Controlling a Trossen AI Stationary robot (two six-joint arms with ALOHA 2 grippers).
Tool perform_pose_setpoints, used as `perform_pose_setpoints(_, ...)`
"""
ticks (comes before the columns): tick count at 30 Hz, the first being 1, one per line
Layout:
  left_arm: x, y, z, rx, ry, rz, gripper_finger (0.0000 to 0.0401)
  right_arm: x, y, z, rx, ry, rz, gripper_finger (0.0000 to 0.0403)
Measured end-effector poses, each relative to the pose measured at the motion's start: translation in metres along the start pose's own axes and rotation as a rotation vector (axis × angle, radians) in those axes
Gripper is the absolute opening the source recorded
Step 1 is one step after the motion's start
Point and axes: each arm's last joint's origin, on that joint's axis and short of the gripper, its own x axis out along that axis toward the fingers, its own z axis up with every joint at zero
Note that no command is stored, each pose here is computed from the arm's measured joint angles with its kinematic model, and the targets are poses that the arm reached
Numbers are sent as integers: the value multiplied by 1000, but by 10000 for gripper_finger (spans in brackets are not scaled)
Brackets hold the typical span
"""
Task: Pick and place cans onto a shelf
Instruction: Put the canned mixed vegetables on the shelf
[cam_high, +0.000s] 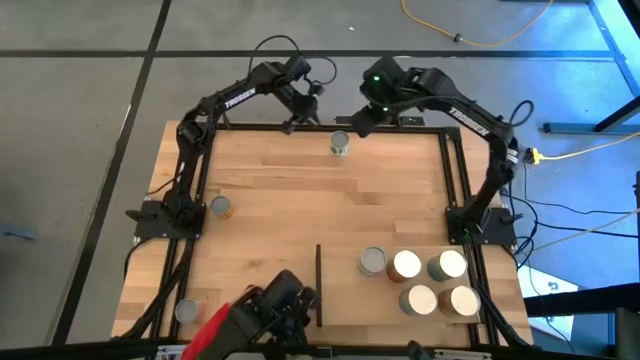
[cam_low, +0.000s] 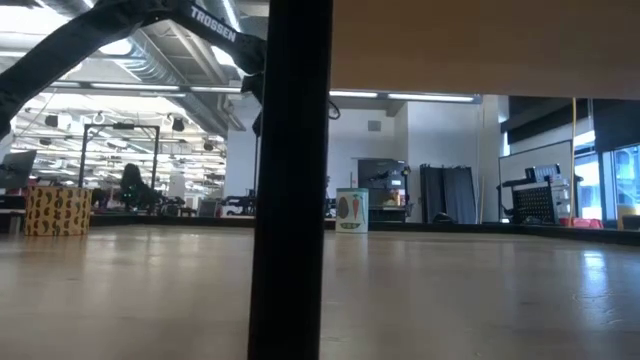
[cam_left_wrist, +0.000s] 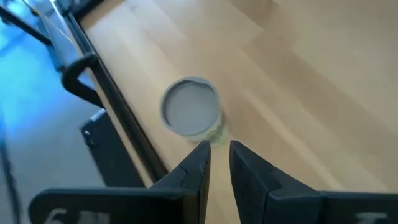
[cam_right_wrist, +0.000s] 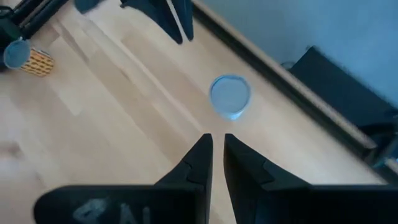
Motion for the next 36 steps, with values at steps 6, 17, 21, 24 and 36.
perform_pose_setpoints(6,-12,-8,4,-114,20,-44,54,50,-5,6,30,138,60,41)
perform_pose_setpoints(17,-42,-25,8,-244,48,-122,54,119,-18,-1,37,347,-98,23)
perform_pose_setpoints(21,-48,-26,12,-237,46,-111,54,134,-20,-2,40,369,-130,20)
perform_pose_setpoints(24,-50,-26,13,-234,45,-107,54,146,-21,-4,42,396,-129,20)
perform_pose_setpoints(36,-51,-26,11,-234,48,-103,54,180,-25,-5,13,399,-184,19)
